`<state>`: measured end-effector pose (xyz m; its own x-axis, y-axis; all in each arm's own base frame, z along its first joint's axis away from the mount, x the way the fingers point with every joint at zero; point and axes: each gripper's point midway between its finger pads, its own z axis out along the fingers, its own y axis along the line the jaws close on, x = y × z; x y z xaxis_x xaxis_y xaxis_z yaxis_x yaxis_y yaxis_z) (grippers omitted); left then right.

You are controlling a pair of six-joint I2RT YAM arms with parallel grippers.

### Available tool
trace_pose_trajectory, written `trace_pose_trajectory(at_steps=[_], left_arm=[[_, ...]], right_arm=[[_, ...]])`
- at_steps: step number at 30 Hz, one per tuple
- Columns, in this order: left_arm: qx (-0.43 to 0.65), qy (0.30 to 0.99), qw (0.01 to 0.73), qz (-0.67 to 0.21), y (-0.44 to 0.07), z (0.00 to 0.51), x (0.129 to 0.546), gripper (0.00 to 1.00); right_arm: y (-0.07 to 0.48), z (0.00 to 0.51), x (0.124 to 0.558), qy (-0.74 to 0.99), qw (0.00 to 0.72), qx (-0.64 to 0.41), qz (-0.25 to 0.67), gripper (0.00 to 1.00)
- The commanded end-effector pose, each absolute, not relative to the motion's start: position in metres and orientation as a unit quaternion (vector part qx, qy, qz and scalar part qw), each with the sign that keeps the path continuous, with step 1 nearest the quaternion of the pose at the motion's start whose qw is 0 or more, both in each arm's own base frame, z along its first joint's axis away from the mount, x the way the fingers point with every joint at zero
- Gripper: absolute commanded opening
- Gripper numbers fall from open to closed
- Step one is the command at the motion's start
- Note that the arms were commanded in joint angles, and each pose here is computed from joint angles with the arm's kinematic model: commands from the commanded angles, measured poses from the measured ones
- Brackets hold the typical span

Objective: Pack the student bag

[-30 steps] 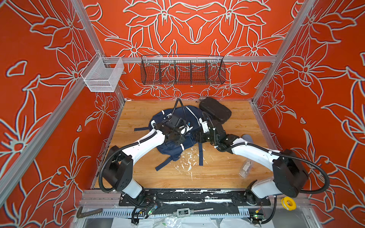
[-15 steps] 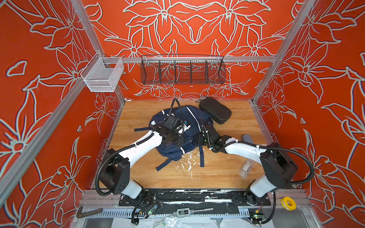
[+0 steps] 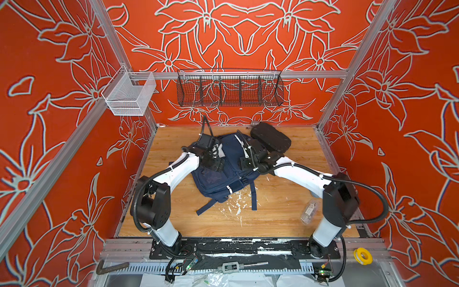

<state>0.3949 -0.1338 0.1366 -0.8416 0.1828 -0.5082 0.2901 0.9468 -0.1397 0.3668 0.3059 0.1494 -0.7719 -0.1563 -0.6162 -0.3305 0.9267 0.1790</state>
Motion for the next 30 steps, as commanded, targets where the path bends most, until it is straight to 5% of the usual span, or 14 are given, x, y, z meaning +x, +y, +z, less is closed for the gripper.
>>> trace_pose_trajectory(at_steps=[1,9,17,26,30], left_arm=[[0.021,0.952,0.268,-0.148,-0.116,0.163,0.403,0.85],[-0.018,0.971,0.173,-0.162,-0.117,0.124,0.392,0.88],[-0.108,0.979,0.074,-0.157,-0.095,0.068,0.384,0.89],[-0.181,0.966,0.041,-0.178,-0.062,0.046,0.385,0.92],[-0.150,0.962,0.076,-0.217,-0.075,0.065,0.396,0.90]], right_arm=[[0.302,0.114,0.339,0.953,0.240,-0.172,0.065,0.63],[0.310,0.098,0.343,0.949,0.262,-0.172,-0.043,0.73],[0.260,0.116,0.345,0.933,0.295,-0.068,-0.195,0.71],[0.201,0.137,0.304,0.927,0.328,0.083,-0.160,0.63],[0.205,0.132,0.290,0.933,0.344,0.092,-0.055,0.57]])
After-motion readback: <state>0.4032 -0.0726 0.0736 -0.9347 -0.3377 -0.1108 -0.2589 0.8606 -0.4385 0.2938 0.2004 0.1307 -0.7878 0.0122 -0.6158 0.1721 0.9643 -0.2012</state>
